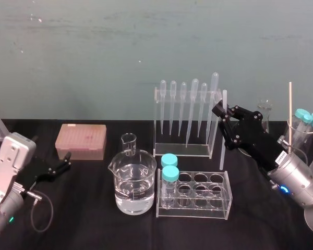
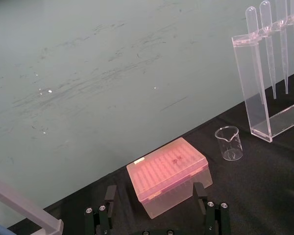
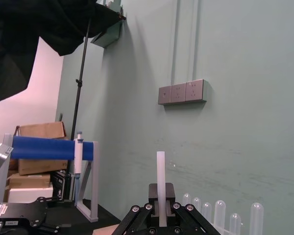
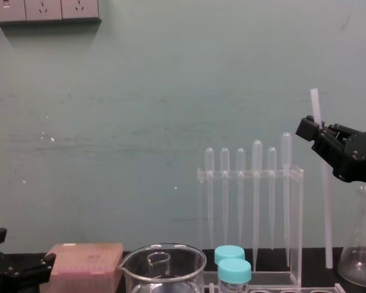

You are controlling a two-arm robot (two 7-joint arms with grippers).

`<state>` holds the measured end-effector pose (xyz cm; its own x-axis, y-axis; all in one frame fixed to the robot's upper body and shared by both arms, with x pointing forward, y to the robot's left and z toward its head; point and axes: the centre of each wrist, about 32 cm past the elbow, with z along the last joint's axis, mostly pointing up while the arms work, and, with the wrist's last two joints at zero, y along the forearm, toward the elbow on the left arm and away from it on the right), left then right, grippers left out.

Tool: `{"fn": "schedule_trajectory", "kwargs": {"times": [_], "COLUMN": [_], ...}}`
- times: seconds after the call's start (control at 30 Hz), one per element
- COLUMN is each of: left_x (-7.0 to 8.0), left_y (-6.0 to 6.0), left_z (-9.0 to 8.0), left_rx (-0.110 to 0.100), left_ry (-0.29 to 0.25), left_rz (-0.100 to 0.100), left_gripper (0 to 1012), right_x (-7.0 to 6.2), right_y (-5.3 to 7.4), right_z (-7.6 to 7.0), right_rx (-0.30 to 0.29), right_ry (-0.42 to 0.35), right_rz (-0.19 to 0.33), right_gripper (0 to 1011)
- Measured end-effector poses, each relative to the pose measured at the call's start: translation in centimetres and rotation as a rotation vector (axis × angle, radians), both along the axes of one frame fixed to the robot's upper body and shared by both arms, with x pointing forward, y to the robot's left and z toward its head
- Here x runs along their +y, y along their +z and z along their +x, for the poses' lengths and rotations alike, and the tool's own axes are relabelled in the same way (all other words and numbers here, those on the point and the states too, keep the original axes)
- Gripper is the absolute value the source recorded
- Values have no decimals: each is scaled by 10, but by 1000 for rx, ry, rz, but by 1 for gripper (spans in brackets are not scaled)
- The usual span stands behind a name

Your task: Pick up the stirring rod with one hand, then place it down.

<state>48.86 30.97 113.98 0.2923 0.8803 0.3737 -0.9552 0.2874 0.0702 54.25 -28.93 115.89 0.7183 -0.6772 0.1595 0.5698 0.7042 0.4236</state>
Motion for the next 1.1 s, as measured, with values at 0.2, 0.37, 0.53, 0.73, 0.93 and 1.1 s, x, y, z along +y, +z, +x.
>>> {"fn": "schedule_trajectory", "kwargs": {"times": [0.2, 0.37, 0.53, 0.73, 0.93, 1.1], "left_x": [0, 0, 0, 0, 0, 0], "left_y": [0, 0, 0, 0, 0, 0], "left_z": [0, 0, 0, 0, 0, 0], "left_rx": [0, 0, 0, 0, 0, 0], "left_ry": [0, 0, 0, 0, 0, 0], "left_rz": [0, 0, 0, 0, 0, 0], "left_gripper": [1000, 1000, 1000, 1000, 1000, 1000], "right_x": [0, 0, 0, 0, 0, 0], "right_y": [0, 0, 0, 0, 0, 0], "right_z": [0, 0, 0, 0, 0, 0], "right_rx": [0, 0, 0, 0, 0, 0], "right_ry": [0, 0, 0, 0, 0, 0], "right_rz": [0, 0, 0, 0, 0, 0], "right_gripper": [67, 67, 67, 67, 67, 67]}}
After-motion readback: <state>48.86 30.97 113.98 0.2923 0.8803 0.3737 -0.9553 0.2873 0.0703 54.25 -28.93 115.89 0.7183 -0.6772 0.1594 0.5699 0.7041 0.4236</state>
